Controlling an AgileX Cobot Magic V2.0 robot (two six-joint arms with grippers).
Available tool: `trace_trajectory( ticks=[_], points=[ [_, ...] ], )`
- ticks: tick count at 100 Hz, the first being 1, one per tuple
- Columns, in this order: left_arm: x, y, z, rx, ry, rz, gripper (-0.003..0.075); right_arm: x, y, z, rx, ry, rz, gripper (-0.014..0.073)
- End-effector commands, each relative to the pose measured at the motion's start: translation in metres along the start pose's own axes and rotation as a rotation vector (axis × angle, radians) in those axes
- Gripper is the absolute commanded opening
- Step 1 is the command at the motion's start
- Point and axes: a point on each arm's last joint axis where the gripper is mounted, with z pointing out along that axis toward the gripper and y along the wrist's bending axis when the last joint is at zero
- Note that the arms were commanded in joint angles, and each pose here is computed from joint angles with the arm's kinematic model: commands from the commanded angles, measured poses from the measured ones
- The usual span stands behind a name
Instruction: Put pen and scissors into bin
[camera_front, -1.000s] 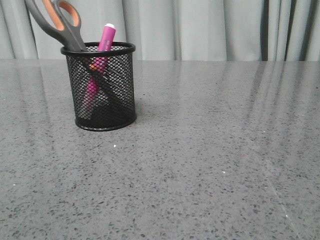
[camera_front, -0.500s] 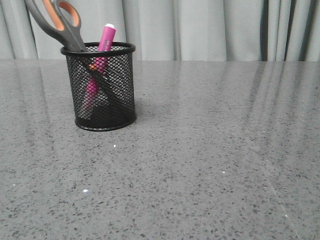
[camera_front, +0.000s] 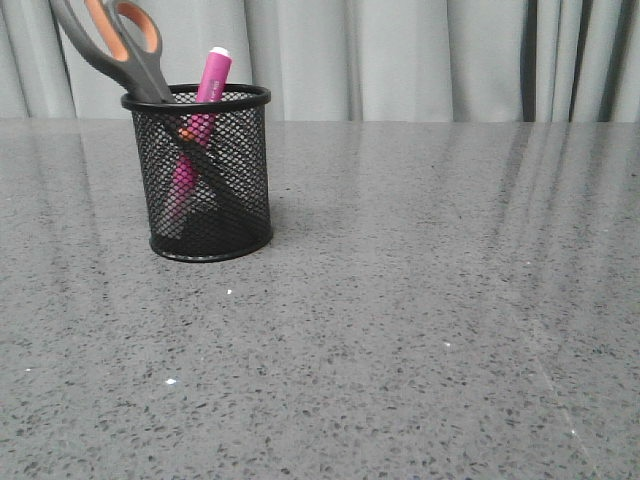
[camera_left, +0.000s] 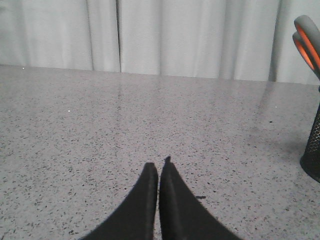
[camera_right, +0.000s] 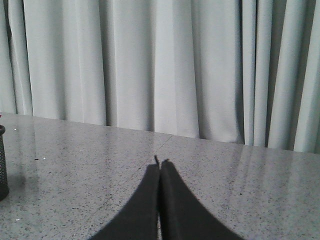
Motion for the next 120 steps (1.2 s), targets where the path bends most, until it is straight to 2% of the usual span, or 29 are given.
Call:
trace_trajectory(
  ticks=[1, 66, 78, 89, 109, 120],
  points=[
    [-0.001, 0.0, -0.001, 0.005, -0.076, -0.01, -0.0021, -0.015, -0.002, 0.001, 0.016, -0.092, -0.011, -0.0075],
    [-0.001, 0.0, -0.001, 0.005, -0.076, -0.01, -0.0021, -0.014, -0.002, 0.001, 0.016, -0.09, -0.009, -0.0075],
    [-0.001, 0.0, -0.001, 0.005, -0.076, -0.01, -0.0021, -0.008, -0.002, 0.001, 0.021, -0.025, -0.022, -0.0075],
    [-0.001, 0.0, -0.001, 0.005, -0.076, -0.01, -0.0021, -0.004, -0.004, 0.001, 0.068, 0.018, -0.043, -0.0075],
    [-0.001, 0.0, -0.001, 0.005, -0.076, -0.01, -0.0022, 0.006, -0.014, -0.001, 0.236, 0.116, -0.065, -0.0075],
    [-0.001, 0.0, -0.001, 0.005, -0.076, -0.01, -0.0021, 0.022, -0.015, -0.004, 0.253, 0.154, -0.063, -0.0075]
  ],
)
